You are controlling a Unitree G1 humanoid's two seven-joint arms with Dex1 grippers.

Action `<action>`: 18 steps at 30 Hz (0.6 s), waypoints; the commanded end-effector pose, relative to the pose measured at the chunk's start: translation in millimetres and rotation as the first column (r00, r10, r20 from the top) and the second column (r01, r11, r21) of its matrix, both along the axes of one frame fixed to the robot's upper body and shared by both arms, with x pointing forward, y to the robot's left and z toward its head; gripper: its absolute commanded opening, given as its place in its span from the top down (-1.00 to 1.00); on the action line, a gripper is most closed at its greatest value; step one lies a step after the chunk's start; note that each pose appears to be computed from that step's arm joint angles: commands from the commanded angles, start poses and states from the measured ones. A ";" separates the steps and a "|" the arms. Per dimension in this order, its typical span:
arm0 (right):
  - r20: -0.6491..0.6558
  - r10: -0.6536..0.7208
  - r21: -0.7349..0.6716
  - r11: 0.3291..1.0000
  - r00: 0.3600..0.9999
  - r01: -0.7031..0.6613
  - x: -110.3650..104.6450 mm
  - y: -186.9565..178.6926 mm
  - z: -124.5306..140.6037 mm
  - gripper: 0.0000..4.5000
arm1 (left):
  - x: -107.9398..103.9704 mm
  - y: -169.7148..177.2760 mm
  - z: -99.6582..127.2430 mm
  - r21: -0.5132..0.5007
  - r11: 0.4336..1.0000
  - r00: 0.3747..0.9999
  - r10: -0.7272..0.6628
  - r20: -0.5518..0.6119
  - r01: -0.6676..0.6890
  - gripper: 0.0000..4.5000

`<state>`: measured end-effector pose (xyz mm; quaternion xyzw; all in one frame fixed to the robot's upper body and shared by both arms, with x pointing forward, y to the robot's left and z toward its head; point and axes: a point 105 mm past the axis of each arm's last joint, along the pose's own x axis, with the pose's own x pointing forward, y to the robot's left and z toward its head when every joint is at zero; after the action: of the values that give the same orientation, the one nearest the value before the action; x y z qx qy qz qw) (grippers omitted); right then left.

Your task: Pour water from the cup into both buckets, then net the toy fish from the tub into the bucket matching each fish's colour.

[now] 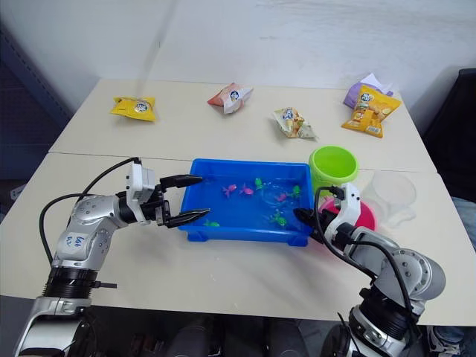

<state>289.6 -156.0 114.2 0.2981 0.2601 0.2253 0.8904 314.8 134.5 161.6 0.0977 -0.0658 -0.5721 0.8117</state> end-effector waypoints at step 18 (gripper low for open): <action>0.221 0.213 -0.252 0.955 0.952 -0.155 -16.8 -18.1 62.9 1.00 | -0.9 4.4 -4.5 -0.007 1.000 1.000 -0.017 0.021 0.017 -0.98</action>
<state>275.5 -176.7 166.4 0.1541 0.2226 0.2953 0.9163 315.3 140.1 150.7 0.0916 -0.0604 -0.5755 0.8104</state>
